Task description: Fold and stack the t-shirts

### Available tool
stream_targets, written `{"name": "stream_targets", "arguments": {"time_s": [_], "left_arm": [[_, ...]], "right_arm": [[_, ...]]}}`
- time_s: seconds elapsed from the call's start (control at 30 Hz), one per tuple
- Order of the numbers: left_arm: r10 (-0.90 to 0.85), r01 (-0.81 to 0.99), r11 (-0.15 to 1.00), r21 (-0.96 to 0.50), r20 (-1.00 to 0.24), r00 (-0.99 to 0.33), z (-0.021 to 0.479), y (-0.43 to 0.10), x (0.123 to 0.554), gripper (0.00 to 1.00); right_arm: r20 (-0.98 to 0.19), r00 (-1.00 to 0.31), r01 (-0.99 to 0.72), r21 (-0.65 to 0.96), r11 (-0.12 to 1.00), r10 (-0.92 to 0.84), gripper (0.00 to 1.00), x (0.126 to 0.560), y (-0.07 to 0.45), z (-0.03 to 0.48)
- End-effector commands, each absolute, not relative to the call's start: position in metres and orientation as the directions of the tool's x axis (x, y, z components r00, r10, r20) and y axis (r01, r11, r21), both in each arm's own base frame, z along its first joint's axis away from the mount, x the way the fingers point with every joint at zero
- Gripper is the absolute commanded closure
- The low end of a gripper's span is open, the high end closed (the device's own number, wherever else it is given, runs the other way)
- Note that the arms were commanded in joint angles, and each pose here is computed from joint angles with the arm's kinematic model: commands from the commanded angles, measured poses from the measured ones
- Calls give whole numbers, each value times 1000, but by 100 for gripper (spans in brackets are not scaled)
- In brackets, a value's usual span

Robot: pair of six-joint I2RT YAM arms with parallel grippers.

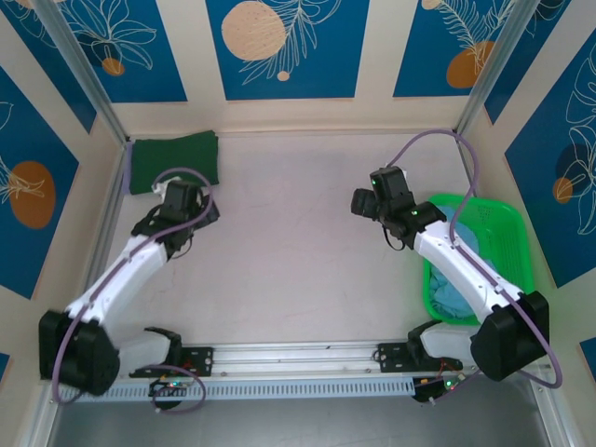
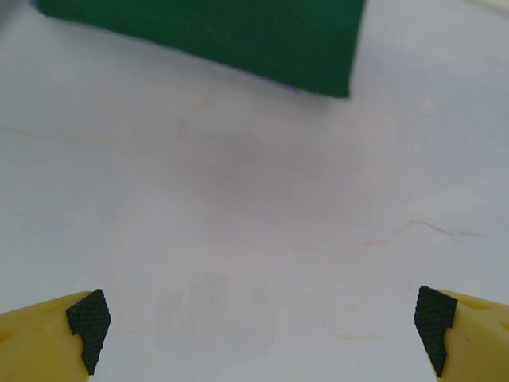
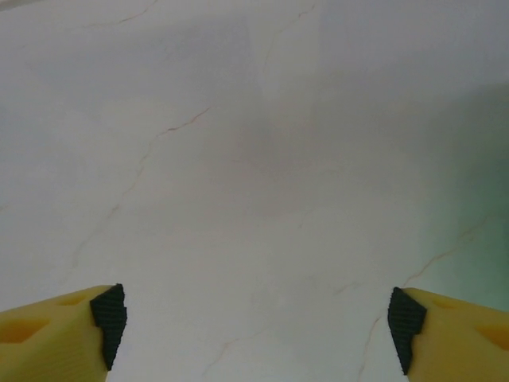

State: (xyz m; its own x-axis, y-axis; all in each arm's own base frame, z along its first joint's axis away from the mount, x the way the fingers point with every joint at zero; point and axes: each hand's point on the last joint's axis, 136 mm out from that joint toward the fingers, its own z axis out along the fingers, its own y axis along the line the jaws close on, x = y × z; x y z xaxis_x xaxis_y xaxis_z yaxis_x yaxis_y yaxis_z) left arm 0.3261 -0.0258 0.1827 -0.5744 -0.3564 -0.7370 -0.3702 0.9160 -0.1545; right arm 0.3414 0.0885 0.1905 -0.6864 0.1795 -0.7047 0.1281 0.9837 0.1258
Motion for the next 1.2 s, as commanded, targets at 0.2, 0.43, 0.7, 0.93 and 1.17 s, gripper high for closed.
{"name": "stream_targets", "arguments": {"time_s": [0.2, 0.43, 0.7, 0.93, 1.17], "left_arm": [[-63, -383, 908, 170, -848, -526, 186, 51, 298, 0], [-139, -383, 920, 88, -838, -527, 127, 62, 313, 0], [-98, -299, 949, 96, -814, -573, 89, 50, 348, 0], [-51, -233, 968, 91, -839, -541, 92, 35, 392, 0], [47, -165, 975, 149, -863, -503, 94, 12, 409, 0]], "right_arm": [[-788, -577, 1, 260, 966, 213, 1, 363, 39, 184], [-806, -565, -49, 247, 968, 177, 1, 385, 29, 156], [-800, -595, -172, 218, 961, 75, 1, 409, 63, 124], [-843, -537, -220, 185, 958, 39, 1, 394, 65, 123], [-853, -516, -224, 224, 948, 79, 1, 378, 59, 106]]}}
